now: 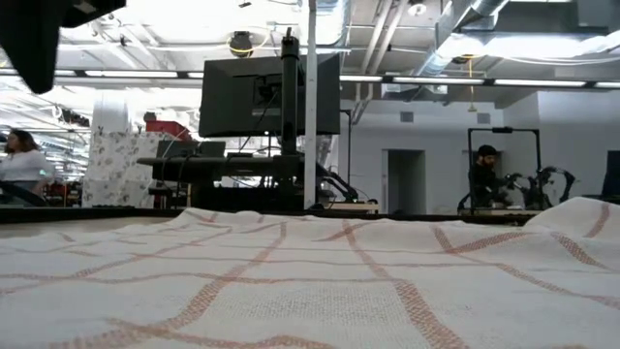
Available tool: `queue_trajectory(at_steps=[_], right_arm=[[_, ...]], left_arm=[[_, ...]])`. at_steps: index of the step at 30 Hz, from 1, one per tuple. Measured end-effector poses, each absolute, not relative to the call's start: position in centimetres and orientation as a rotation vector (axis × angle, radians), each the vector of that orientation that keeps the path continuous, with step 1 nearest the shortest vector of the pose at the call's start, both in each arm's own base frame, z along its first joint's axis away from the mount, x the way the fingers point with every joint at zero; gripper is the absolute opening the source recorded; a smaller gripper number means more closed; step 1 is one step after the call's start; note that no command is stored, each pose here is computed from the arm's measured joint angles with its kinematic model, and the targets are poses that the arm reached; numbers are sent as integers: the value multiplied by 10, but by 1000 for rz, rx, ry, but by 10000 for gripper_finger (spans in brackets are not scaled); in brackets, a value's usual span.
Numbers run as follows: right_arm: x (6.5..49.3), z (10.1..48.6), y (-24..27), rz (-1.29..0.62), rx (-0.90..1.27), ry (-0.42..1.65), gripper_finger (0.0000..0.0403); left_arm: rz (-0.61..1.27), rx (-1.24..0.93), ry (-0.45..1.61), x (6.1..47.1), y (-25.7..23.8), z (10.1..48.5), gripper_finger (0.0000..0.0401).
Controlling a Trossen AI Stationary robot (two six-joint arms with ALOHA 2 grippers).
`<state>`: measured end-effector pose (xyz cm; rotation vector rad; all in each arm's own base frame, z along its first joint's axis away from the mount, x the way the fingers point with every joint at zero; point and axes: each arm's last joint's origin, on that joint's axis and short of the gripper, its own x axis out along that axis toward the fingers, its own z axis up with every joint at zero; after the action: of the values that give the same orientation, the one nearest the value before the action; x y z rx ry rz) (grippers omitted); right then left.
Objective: Roll towel
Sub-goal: Fold the white towel
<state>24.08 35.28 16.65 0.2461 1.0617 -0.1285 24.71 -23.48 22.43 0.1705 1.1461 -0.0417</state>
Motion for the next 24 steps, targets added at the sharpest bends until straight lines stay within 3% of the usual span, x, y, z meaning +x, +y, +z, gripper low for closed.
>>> queue_trajectory(at_steps=[13,24], right_arm=[[248,163,333,-181,104,1141,205],[233,150,342,-120,112,1123,205]], left_arm=[[-269,81,943,248,-269,206,184],[-134,76,1111,285,-324,168,171]])
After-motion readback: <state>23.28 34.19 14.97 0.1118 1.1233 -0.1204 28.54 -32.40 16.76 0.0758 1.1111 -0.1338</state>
